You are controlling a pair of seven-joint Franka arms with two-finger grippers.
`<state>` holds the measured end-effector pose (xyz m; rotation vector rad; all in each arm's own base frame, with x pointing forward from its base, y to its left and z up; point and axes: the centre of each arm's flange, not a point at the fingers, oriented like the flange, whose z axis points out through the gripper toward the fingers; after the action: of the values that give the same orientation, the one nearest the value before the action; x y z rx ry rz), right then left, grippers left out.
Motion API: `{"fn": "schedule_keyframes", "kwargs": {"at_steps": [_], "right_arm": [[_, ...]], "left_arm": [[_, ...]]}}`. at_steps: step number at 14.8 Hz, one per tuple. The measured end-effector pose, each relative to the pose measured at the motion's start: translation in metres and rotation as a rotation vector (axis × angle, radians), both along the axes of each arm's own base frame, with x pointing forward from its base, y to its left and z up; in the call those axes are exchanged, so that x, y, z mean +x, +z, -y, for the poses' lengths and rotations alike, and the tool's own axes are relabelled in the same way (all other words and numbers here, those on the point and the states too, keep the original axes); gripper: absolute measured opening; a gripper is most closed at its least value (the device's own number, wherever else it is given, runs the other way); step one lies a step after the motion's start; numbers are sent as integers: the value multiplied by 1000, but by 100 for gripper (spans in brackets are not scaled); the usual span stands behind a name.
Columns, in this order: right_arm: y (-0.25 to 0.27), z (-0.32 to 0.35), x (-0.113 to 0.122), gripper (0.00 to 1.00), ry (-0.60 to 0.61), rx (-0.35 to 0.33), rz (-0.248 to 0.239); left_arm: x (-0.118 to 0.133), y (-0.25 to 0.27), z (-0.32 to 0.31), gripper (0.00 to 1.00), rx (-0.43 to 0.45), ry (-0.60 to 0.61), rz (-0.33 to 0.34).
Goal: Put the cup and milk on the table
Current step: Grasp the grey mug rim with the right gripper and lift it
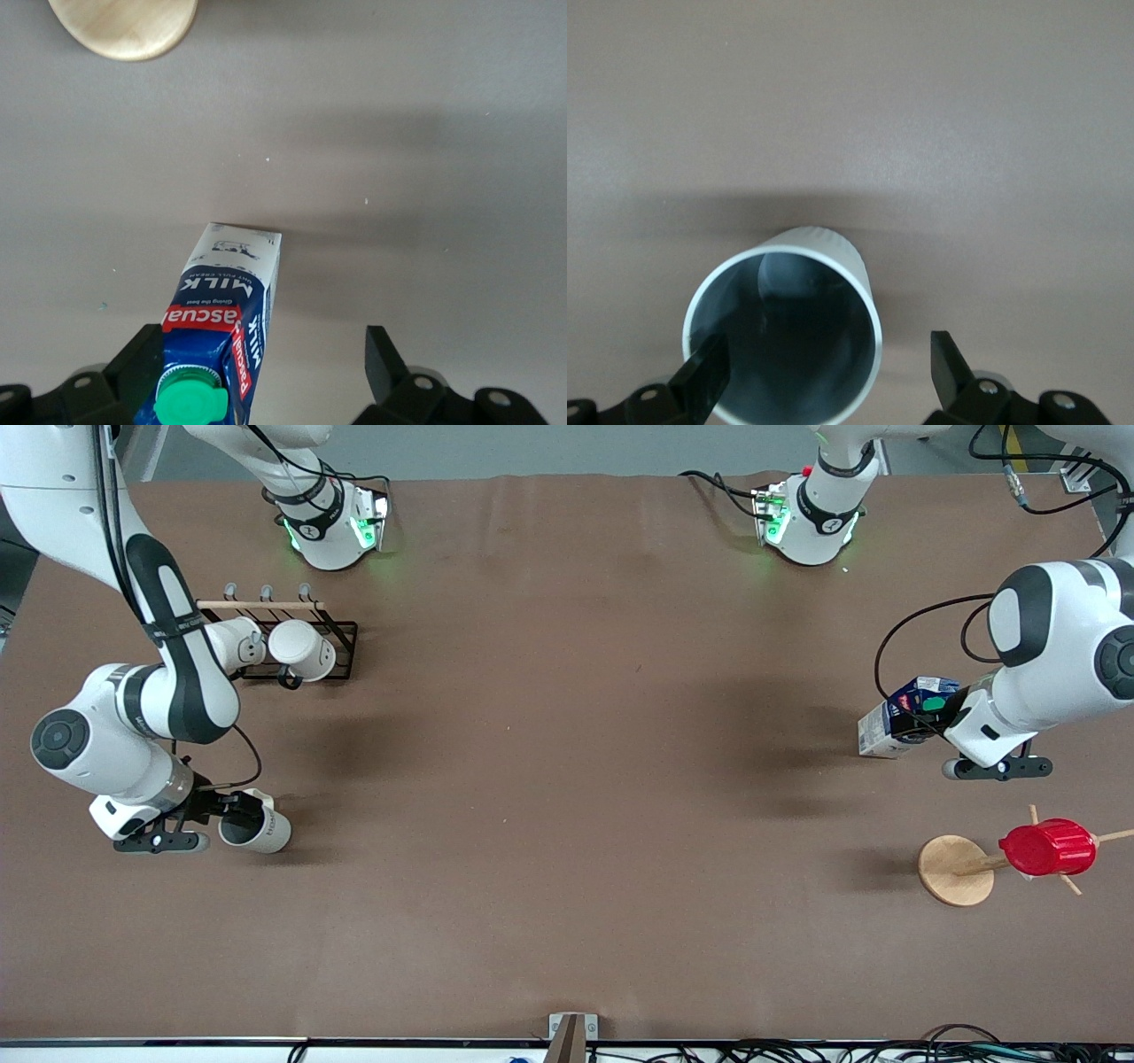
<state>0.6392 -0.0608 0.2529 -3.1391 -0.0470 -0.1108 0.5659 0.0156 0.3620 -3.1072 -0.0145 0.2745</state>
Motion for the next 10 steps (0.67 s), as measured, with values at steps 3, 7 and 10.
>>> {"fn": "schedule_keyframes", "kwargs": {"at_steps": [3, 7, 10], "right_arm": [[-10, 0, 1, 99, 6, -2, 9], [-20, 2, 1, 83, 12, -2, 4], [-20, 2, 1, 50, -15, 1, 6]], "left_arm": [[-3, -12, -5, 100, 21, -10, -25], [-5, -14, -5, 100, 26, -13, -31], [-6, -17, -6, 100, 27, -13, -37]]}}
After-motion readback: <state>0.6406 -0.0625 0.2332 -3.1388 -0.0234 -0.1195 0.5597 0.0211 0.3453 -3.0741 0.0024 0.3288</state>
